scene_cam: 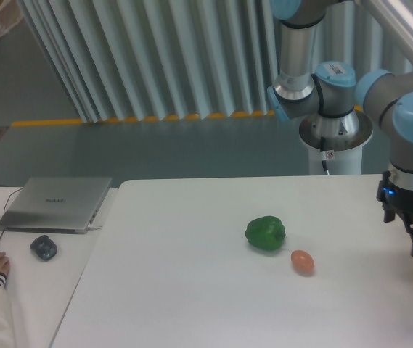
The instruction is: Place the yellow pepper in a basket
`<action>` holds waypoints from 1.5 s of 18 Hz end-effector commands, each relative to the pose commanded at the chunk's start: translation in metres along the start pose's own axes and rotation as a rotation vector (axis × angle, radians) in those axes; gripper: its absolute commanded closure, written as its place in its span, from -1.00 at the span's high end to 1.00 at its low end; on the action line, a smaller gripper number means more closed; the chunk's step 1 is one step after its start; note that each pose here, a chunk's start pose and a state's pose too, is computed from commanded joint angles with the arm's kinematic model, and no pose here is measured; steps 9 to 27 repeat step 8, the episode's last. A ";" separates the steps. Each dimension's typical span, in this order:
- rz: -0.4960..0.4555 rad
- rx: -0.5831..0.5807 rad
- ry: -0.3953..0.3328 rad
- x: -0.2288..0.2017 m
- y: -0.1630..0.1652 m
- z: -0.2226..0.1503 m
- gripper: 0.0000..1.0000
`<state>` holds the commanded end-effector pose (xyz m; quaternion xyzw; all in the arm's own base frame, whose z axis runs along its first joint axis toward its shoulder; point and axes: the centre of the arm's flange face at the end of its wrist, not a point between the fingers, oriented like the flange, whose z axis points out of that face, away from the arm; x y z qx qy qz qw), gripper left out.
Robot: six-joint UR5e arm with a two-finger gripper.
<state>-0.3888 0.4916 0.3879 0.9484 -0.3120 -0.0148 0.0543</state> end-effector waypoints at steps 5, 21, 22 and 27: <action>0.012 0.001 0.005 0.006 -0.006 -0.005 1.00; 0.008 0.032 0.017 0.008 -0.008 -0.004 1.00; 0.008 0.032 0.017 0.008 -0.008 -0.004 1.00; 0.008 0.032 0.017 0.008 -0.008 -0.004 1.00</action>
